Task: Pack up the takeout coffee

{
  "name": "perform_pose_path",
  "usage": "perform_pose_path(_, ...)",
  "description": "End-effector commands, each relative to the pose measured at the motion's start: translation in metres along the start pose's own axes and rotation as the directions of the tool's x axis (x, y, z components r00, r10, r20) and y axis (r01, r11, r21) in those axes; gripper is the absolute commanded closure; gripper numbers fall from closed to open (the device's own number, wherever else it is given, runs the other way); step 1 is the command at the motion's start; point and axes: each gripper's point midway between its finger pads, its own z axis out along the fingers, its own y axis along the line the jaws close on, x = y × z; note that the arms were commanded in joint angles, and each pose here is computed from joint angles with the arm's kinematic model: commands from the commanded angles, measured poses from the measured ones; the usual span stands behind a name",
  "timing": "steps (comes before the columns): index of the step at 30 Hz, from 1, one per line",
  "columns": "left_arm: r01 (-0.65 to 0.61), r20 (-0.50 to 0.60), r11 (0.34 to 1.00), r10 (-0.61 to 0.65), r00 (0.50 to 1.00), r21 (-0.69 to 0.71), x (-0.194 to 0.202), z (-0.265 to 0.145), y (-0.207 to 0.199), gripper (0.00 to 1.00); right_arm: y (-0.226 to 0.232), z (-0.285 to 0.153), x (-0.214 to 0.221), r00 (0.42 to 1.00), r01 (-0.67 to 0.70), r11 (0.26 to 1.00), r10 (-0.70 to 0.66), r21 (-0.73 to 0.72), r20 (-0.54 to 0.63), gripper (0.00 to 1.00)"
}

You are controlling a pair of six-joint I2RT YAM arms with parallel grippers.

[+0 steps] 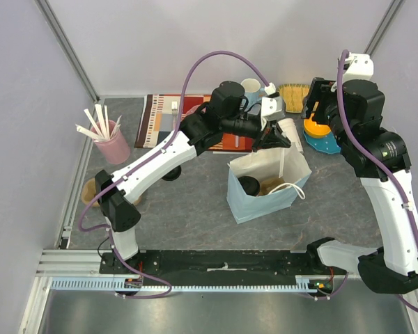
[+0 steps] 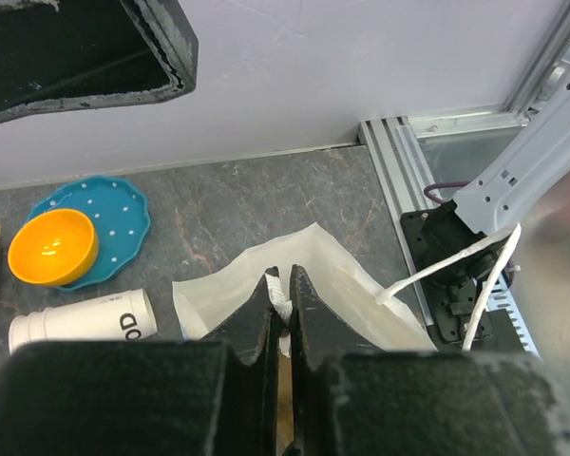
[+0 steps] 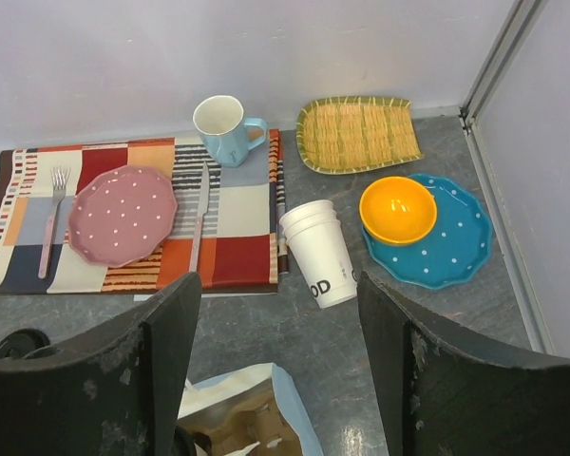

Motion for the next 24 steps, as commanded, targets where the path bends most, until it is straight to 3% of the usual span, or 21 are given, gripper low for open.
perform_pose_path(1,-0.064,0.023,0.998,0.064,0.998,0.008,-0.004,0.004,0.002,0.80,0.002,-0.001,-0.011,0.999,-0.013,1.000,0.014,-0.018,0.039,0.25)
perform_pose_path(3,-0.062,0.021,0.998,0.062,0.998,0.008,-0.004,0.003,0.001,0.66,0.003,-0.002,-0.012,0.999,-0.013,1.000,0.014,-0.022,0.044,0.25)
perform_pose_path(4,-0.063,0.022,0.998,0.063,0.998,0.007,-0.005,0.003,0.002,0.51,0.004,-0.001,-0.012,0.999,-0.012,1.000,0.013,-0.025,0.041,0.25)
perform_pose_path(7,-0.072,0.023,0.997,0.072,0.997,-0.003,-0.009,0.000,0.002,0.35,0.006,0.000,-0.011,0.999,-0.013,0.999,0.014,-0.033,0.037,0.25)
perform_pose_path(17,-0.128,0.042,0.990,0.131,0.990,-0.060,-0.051,-0.021,0.000,0.28,0.012,0.001,-0.013,0.999,-0.016,0.998,0.019,-0.063,0.035,0.24)
perform_pose_path(24,-0.162,-0.020,0.949,0.163,0.986,-0.269,-0.081,-0.076,0.009,0.22,0.011,0.006,-0.005,1.000,-0.007,0.999,0.007,-0.053,0.011,0.23)
